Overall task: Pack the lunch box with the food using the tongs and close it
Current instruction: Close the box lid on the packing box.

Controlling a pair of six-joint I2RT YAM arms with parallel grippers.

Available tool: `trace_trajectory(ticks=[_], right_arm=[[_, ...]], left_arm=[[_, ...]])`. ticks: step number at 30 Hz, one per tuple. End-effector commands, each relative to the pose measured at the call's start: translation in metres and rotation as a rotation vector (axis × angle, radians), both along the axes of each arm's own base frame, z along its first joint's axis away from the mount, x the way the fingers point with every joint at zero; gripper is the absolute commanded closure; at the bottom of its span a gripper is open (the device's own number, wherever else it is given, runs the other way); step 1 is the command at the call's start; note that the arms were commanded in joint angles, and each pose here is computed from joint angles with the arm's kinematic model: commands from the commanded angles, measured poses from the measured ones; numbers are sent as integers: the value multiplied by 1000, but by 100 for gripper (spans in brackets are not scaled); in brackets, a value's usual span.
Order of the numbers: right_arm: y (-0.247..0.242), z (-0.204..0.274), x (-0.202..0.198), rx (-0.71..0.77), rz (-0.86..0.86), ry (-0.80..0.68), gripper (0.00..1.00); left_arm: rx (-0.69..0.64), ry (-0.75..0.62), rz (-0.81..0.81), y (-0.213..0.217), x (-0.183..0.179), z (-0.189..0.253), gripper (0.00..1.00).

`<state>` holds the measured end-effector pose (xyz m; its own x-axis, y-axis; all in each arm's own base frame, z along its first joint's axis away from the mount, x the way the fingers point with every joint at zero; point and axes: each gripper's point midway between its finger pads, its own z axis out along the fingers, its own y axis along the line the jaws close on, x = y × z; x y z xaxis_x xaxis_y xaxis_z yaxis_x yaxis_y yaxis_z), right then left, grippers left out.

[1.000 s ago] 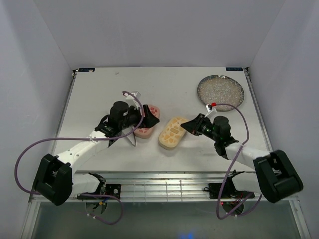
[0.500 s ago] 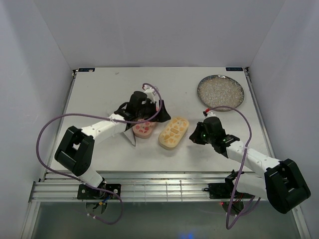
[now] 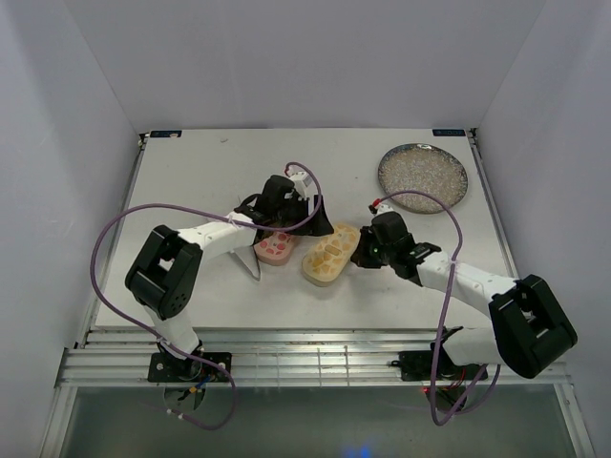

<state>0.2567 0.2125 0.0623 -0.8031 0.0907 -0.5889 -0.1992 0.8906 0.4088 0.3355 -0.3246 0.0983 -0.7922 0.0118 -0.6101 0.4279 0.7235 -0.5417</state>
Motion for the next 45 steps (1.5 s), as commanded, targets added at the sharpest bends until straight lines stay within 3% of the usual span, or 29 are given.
trace_trajectory(ticks=[1,11,18,26,39,45], right_arm=[[20,27,20,46,32,-94,92],[12,18,17,-5,14,-55,92],[22,39,10,57,68,-73,92],[34,22,11,66,82,-28,92],[25,35,30,24,20,-93,92],[21,67,30,47,23,-171,92]], left_arm=[[-61,-43,-30,-12,-4,26,13],[-94,-31,-57,-17,-11,23,13],[-81,-45,-47,-14,-11,29,13],[-76,-22,-48,-12,-15,23,14],[-87,-55,-39,-9,-20,38,15],[-85,-95,-41,-3,-24,59,16]])
